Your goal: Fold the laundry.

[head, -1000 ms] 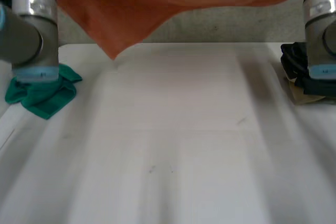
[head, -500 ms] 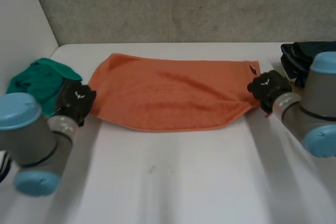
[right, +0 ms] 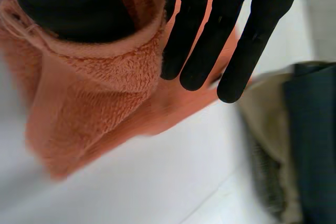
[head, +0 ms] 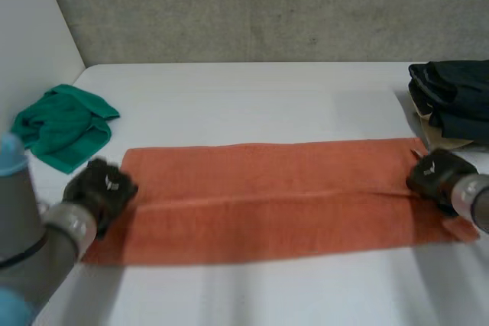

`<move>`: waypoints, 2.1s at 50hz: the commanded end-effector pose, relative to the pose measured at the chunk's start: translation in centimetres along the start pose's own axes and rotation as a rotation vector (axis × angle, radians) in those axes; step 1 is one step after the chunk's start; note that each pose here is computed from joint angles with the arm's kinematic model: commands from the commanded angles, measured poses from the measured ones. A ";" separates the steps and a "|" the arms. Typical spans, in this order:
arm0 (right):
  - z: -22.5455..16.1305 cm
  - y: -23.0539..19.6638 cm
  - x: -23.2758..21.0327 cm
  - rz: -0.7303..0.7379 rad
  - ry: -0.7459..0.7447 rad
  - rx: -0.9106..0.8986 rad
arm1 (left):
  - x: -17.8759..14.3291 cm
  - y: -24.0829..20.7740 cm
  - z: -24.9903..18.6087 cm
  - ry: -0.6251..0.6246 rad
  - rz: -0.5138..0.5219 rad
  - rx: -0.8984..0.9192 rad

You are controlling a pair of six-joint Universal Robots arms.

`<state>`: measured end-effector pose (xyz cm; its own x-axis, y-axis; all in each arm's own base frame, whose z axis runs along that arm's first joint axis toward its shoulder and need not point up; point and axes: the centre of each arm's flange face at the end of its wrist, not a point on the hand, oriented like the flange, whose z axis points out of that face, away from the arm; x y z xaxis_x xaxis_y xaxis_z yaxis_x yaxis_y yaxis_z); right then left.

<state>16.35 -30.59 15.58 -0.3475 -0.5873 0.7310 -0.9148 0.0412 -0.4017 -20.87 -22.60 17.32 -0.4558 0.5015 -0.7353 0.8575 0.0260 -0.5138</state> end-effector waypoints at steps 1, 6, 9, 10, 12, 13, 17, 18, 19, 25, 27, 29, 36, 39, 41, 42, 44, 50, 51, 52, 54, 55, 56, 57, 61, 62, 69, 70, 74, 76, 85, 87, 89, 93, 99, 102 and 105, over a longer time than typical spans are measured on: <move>5.1 -0.7 0.6 0.020 0.164 0.088 | -1.2 -1.3 6.8 -0.169 -0.015 0.078; 7.9 -1.5 0.9 0.003 0.247 0.127 | -0.3 -2.1 9.9 -0.208 -0.007 0.131; 9.1 -1.8 1.2 -0.006 0.292 0.150 | 0.0 -2.3 11.7 -0.248 -0.010 0.136; 10.0 -1.9 1.4 -0.010 0.321 0.166 | 0.0 -2.2 12.1 -0.260 -0.009 0.130; 10.7 -2.0 1.6 -0.017 0.350 0.183 | -0.4 -2.4 13.1 -0.306 -0.010 0.123; 11.1 -2.0 1.6 -0.020 0.363 0.188 | -0.5 -2.5 13.3 -0.319 -0.011 0.126; 12.6 -2.0 1.7 -0.023 0.413 0.205 | -0.6 -3.1 14.4 -0.351 -0.022 0.151; 12.8 -2.2 1.8 -0.021 0.428 0.211 | -0.5 -3.2 14.6 -0.355 -0.024 0.157; 12.8 -2.4 1.7 -0.021 0.433 0.212 | -0.4 -3.4 14.8 -0.358 -0.027 0.171; 11.7 -3.4 1.1 0.031 0.450 0.182 | 1.5 -6.2 13.6 -0.327 -0.002 0.296; 10.4 -3.8 2.0 0.075 0.465 0.192 | 2.3 -6.8 13.1 -0.306 0.005 0.320; 9.5 -4.0 2.7 0.104 0.475 0.204 | 2.0 -7.0 12.7 -0.312 0.007 0.325; 5.3 -5.5 4.7 0.186 0.490 0.282 | -0.3 -8.1 10.0 -0.355 -0.011 0.357; 3.8 -5.4 5.5 0.220 0.464 0.305 | -1.0 -8.5 8.5 -0.366 -0.017 0.373; 2.9 -4.8 6.6 0.252 0.442 0.311 | -1.2 -8.5 7.7 -0.369 -0.020 0.376; 2.6 -4.6 7.0 0.264 0.436 0.312 | -1.3 -8.3 7.1 -0.367 -0.019 0.377; 2.0 -4.2 7.8 0.297 0.412 0.324 | -1.4 -8.2 6.4 -0.366 -0.022 0.377; 1.8 -1.9 9.1 0.392 0.402 0.282 | -1.5 -7.9 4.5 -0.358 -0.046 0.381; 1.6 -1.7 9.2 0.399 0.402 0.278 | -1.4 -7.7 4.0 -0.355 -0.058 0.382; 1.4 -1.4 9.6 0.405 0.412 0.276 | -1.5 -7.8 3.7 -0.356 -0.066 0.388; 0.7 -1.1 10.1 0.416 0.420 0.272 | -1.6 -7.7 3.3 -0.354 -0.080 0.391; 0.6 -0.9 10.0 0.418 0.413 0.269 | -1.6 -7.7 3.0 -0.353 -0.093 0.397; 0.5 -1.0 9.9 0.417 0.400 0.276 | -1.7 -7.7 2.8 -0.352 -0.099 0.398; 0.4 -0.9 9.7 0.417 0.388 0.279 | -1.7 -7.6 2.8 -0.352 -0.104 0.398; 0.5 -1.5 9.5 0.402 0.341 0.339 | -1.5 -7.5 2.7 -0.342 -0.119 0.399; 0.6 -1.7 9.5 0.392 0.327 0.364 | -1.5 -7.5 2.8 -0.343 -0.121 0.398; 5.8 -0.4 9.5 0.393 0.351 0.352 | -1.3 -7.3 3.1 -0.337 -0.123 0.393; 6.0 -0.3 9.9 0.396 0.380 0.343 | -1.2 -7.3 3.2 -0.334 -0.124 0.390; 6.2 0.2 11.2 0.393 0.500 0.304 | -1.2 -7.1 3.3 -0.333 -0.125 0.384; 6.2 0.2 11.8 0.402 0.542 0.320 | -1.2 -7.0 3.3 -0.332 -0.124 0.382; 5.1 -0.1 12.6 0.441 0.564 0.358 | -1.4 -6.8 3.6 -0.338 -0.124 0.373; 4.6 -0.2 12.5 0.447 0.554 0.356 | -1.4 -6.8 3.5 -0.338 -0.124 0.373; 4.3 0.0 12.2 0.453 0.537 0.342 | -1.4 -6.8 3.5 -0.337 -0.125 0.374; 3.0 0.2 10.7 0.467 0.427 0.275 | -1.0 -6.6 3.4 -0.323 -0.124 0.365; 0.5 2.7 7.8 0.504 0.175 0.145 | -0.4 -6.3 3.0 -0.307 -0.120 0.358; 0.5 4.3 6.5 0.521 0.115 0.138 | -0.3 -6.1 2.8 -0.301 -0.125 0.353; 0.8 4.8 5.4 0.521 0.091 0.172 | -0.2 -6.0 2.7 -0.294 -0.143 0.355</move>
<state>11.24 -35.42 19.40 -0.7738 -0.3863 0.5020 -0.5911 0.1558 -0.7914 -26.71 -25.55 19.53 -0.6444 0.2346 -0.7278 0.6815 -0.2556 -0.6857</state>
